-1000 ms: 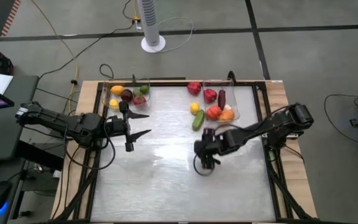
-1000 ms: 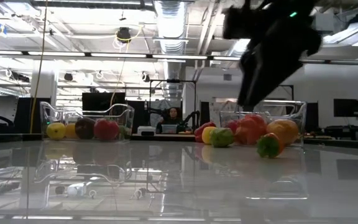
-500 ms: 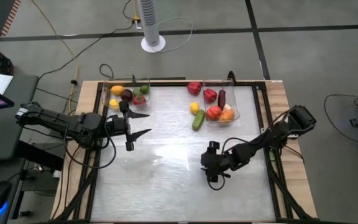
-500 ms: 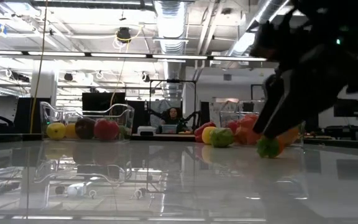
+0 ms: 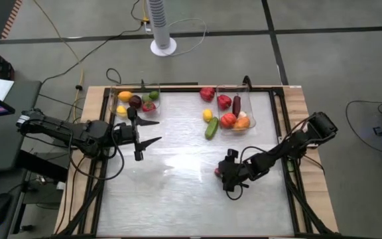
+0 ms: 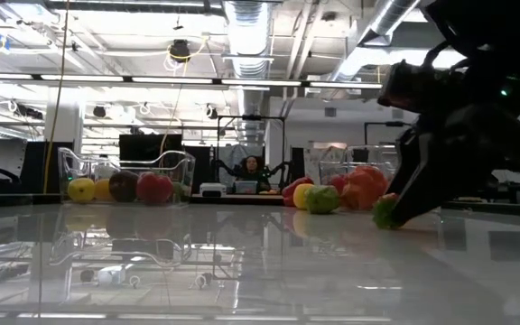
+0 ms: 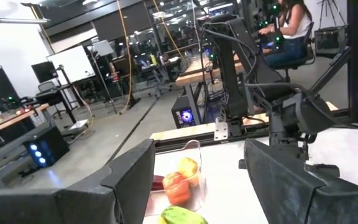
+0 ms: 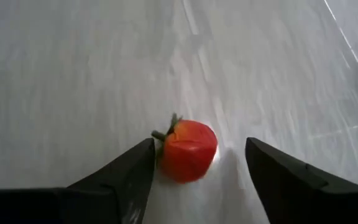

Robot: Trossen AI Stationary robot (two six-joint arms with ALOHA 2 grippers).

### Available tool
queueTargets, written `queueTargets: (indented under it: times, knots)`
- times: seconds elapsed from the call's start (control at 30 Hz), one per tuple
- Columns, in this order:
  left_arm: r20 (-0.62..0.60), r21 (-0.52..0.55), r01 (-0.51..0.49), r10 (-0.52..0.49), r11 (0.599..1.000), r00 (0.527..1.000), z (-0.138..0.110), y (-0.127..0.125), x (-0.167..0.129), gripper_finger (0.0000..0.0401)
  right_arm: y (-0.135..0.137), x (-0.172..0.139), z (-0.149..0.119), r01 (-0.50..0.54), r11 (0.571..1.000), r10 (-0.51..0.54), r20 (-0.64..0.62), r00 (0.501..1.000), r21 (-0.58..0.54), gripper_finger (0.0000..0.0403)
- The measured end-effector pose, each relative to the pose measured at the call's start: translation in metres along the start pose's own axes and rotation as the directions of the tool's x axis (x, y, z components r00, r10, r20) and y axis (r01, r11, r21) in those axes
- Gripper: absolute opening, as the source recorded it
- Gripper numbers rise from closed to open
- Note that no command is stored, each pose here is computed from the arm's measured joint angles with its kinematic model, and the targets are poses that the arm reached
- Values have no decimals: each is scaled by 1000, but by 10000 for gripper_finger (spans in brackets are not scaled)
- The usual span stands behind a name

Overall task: Sort produce into baskets
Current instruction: Put the red tomato into the left transparent bin

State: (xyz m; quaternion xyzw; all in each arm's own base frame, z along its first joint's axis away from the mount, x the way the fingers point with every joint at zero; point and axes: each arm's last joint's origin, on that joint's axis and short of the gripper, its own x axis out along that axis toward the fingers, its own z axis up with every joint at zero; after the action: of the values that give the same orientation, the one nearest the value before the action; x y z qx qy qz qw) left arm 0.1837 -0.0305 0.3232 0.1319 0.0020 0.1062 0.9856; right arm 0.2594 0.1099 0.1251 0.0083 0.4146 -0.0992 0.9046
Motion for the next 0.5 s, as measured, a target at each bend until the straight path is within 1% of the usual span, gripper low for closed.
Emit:
queueTargets:
  times: [0.13, 0.27, 0.37, 0.43, 0.5]
  knots:
    - [0, 0, 0, 0, 1000, 1000, 0, 0, 0, 235, 0, 1, -2, 3, 1000, -3, -7, 1000, -5, 234]
    - [-18, -11, 6, -6, 1000, 1000, -2, -1, 0, 235, -1, 2, -1, 4, 1000, -4, -1, 1000, -11, 180]
    - [-46, -18, 37, -38, 999, 998, -8, -5, 8, 235, -2, 1, 6, 5, 1000, -4, 18, 1000, -19, 140]
    - [-103, -48, 75, -80, 996, 991, -22, -12, 17, 235, -2, 1, 14, 4, 999, -3, 36, 999, -38, 120]
    - [-208, -54, 106, -115, 993, 971, -44, -22, 27, 235, -3, 1, 22, 6, 998, -2, 55, 998, -62, 112]
